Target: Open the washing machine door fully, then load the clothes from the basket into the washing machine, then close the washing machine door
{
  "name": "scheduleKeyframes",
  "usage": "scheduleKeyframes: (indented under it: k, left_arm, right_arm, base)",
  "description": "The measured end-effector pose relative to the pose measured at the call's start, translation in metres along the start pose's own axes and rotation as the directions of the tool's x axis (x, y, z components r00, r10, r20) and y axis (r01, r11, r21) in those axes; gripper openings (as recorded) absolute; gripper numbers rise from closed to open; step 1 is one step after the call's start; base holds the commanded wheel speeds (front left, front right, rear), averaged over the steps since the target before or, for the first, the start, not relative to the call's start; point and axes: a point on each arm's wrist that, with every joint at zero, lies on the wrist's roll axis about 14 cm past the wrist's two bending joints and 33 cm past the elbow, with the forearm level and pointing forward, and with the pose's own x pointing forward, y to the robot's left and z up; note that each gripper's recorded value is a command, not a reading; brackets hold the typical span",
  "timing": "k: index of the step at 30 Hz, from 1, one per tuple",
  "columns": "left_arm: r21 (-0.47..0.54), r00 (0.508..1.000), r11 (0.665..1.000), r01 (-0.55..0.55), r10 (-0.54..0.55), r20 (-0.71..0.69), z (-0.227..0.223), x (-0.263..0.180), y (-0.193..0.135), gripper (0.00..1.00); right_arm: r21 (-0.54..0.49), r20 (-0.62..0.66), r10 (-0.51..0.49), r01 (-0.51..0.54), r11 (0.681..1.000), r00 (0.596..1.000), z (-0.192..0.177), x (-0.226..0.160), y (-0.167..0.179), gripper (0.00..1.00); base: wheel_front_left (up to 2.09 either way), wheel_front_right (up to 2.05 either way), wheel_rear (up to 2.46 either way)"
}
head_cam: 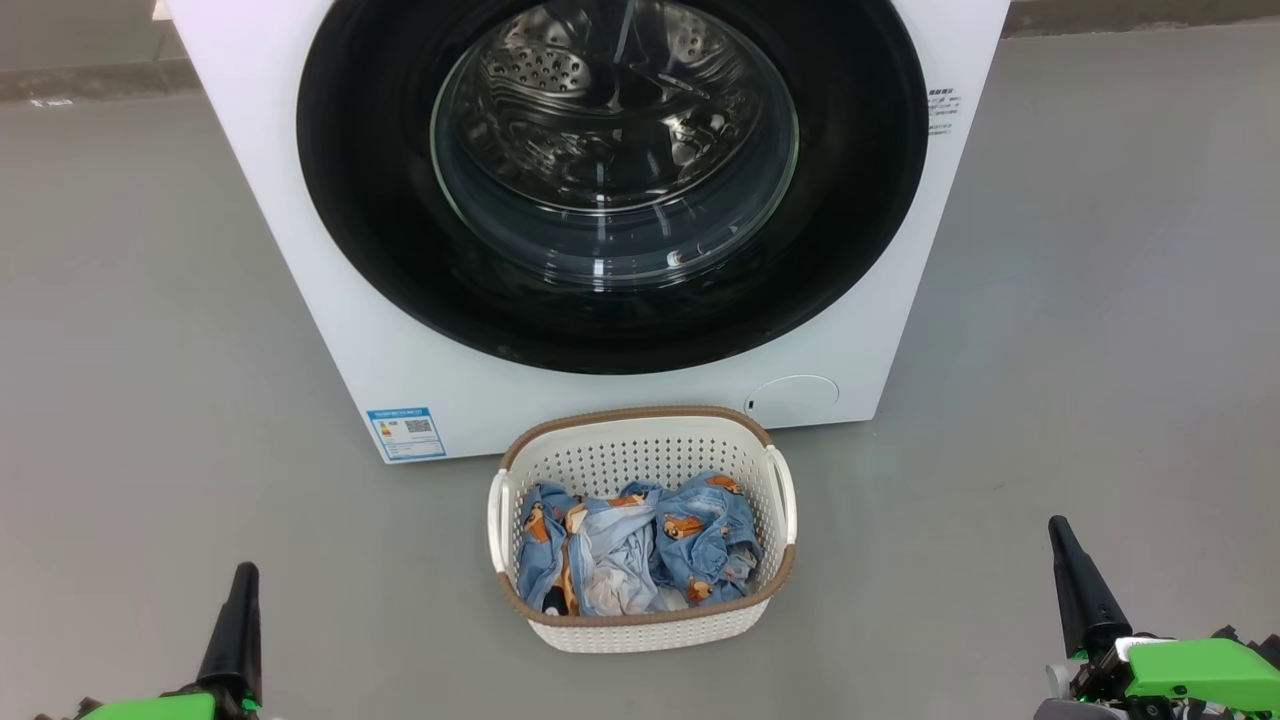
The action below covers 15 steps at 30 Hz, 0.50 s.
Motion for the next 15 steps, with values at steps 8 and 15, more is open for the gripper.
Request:
scheduleKeyframes:
  k: [8, 15]
  left_arm:
    - [0.000, 1.000, 1.000, 0.000, 0.000, 0.000, 0.0000, 0.0000, 0.0000, 0.00]
    - [0.000, 1.000, 1.000, 0.000, 0.000, 0.000, 0.0000, 0.0000, 0.0000, 0.00]
  right_arm:
    - [0.000, 0.000, 0.000, 0.000, 1.000, 1.000, 0.0000, 0.0000, 0.0000, 0.00]
    - [0.000, 0.000, 0.000, 0.000, 1.000, 1.000, 0.0000, 0.0000, 0.0000, 0.00]
  base:
    - [0.00, 0.00, 0.00]
    - [0.00, 0.00, 0.00]
